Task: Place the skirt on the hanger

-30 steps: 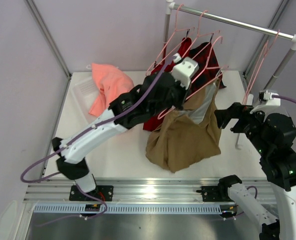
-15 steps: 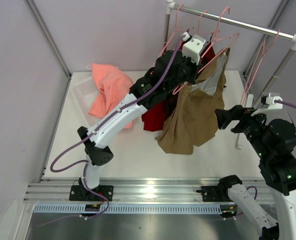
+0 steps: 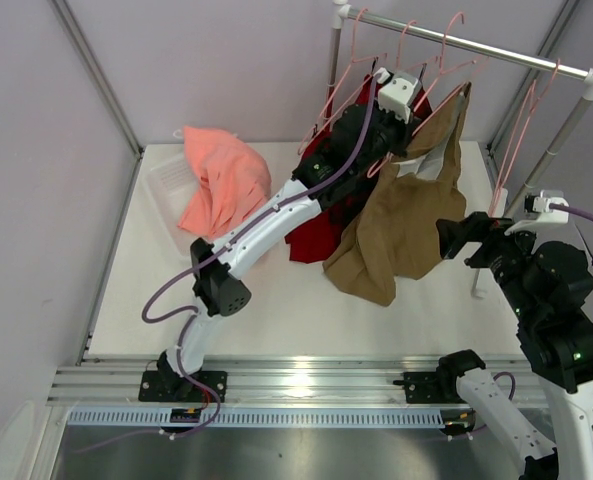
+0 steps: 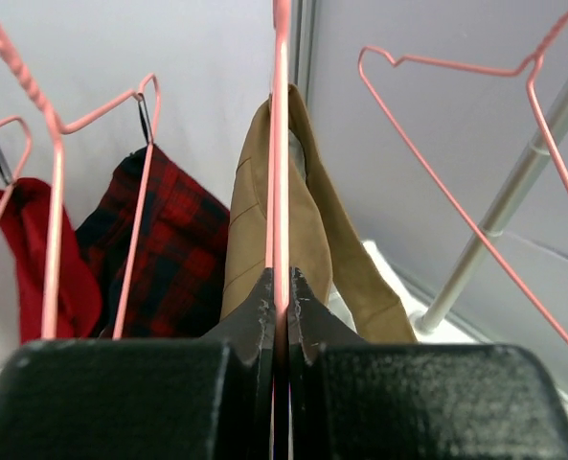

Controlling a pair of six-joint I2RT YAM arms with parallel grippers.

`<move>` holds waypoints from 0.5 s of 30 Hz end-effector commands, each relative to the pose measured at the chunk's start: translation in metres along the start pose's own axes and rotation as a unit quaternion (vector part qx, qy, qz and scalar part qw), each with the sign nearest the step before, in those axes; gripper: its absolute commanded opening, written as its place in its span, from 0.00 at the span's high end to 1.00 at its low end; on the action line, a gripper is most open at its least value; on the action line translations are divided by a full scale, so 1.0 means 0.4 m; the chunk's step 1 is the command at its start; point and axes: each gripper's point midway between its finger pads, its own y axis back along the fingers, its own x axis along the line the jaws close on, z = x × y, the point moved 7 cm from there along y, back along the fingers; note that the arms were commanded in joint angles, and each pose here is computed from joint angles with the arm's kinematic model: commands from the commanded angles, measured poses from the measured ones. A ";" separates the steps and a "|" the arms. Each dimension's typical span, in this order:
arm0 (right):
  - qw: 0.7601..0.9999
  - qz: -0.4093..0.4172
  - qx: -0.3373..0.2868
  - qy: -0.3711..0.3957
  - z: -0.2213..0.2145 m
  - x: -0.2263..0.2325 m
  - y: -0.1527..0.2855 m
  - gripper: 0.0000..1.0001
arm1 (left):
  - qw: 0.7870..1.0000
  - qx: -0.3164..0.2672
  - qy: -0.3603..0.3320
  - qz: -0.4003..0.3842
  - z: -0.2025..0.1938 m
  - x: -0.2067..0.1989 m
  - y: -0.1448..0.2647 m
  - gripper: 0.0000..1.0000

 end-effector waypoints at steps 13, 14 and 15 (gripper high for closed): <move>0.998 -0.060 -0.012 0.022 0.004 -0.037 -0.007 0.01 | 0.988 -0.139 0.059 -0.012 0.091 0.031 -0.061 0.92; 0.998 -0.065 -0.012 0.022 0.003 -0.040 -0.007 0.01 | 0.989 -0.133 0.061 -0.012 0.082 0.032 -0.064 0.93; 0.997 -0.067 -0.011 0.024 0.002 -0.041 -0.008 0.01 | 0.990 -0.125 0.062 -0.014 0.069 0.029 -0.067 0.93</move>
